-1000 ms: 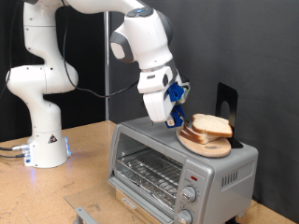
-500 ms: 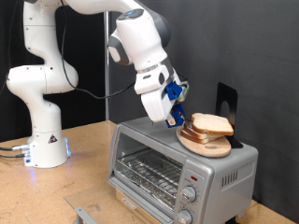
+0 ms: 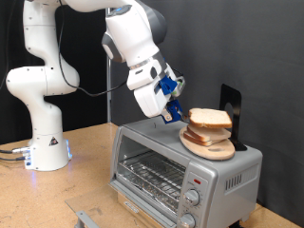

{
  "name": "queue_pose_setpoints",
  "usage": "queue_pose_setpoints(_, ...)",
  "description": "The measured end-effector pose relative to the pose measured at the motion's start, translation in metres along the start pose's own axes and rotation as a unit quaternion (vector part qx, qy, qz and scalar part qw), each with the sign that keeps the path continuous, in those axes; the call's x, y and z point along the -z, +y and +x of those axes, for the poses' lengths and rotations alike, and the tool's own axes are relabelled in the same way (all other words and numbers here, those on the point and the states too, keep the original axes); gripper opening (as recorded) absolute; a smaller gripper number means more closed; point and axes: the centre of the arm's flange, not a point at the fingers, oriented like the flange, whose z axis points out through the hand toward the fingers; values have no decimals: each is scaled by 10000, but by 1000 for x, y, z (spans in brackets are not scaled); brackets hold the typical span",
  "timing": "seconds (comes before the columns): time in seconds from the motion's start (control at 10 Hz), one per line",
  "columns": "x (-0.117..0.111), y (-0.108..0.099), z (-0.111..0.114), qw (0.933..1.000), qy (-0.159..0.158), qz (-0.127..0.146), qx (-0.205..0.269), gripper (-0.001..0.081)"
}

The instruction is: Make a piece of toast with the oven

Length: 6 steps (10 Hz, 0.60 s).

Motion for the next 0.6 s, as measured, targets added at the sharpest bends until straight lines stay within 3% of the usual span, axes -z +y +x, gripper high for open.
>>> queue_pose_setpoints(0.3,5,5,-4,10000,-11,70,53,393)
queue_pose_setpoints(0.6,23,35,-18,9983,-362,262,379,393)
